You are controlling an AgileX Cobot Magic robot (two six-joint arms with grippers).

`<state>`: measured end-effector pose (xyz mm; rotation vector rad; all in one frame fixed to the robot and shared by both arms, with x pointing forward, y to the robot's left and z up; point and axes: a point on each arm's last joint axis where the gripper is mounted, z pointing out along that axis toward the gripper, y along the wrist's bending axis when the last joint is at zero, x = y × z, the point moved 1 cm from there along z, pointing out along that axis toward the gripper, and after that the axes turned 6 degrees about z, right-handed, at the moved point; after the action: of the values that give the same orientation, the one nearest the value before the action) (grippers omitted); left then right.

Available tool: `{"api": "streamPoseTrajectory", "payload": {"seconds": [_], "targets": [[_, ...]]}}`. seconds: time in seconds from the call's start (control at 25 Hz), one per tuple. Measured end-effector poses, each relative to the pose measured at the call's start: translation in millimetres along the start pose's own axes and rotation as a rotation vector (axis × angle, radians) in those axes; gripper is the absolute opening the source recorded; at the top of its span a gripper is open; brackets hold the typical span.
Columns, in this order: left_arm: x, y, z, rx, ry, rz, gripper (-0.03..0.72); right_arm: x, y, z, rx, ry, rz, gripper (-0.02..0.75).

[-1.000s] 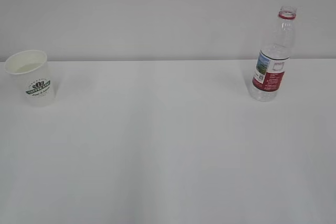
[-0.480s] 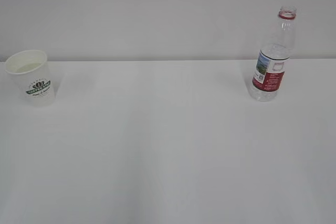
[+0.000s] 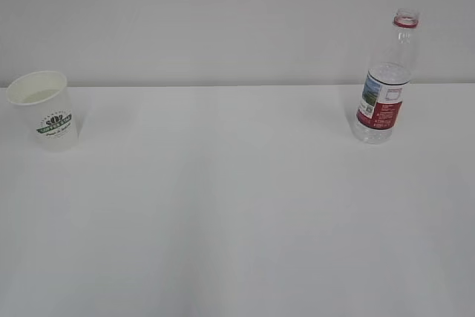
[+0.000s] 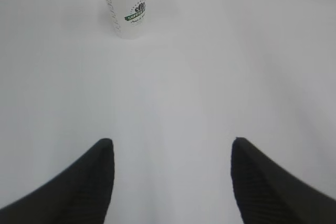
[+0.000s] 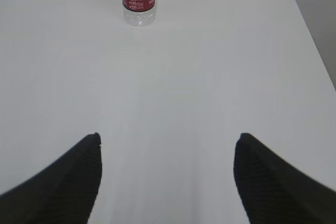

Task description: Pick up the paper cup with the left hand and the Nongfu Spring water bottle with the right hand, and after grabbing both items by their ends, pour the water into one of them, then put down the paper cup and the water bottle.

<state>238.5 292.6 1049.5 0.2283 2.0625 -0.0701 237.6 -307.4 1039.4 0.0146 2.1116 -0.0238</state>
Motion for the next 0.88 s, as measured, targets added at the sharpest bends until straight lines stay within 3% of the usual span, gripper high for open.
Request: {"api": "streamPoseTrajectory", "payload": {"seconds": [0.88], "targets": [[-0.3,0.0,-0.1,-0.001,-0.005,-0.002,0.503,0.0,-0.3,0.0,0.003,0.0,0.001,0.589]]}}
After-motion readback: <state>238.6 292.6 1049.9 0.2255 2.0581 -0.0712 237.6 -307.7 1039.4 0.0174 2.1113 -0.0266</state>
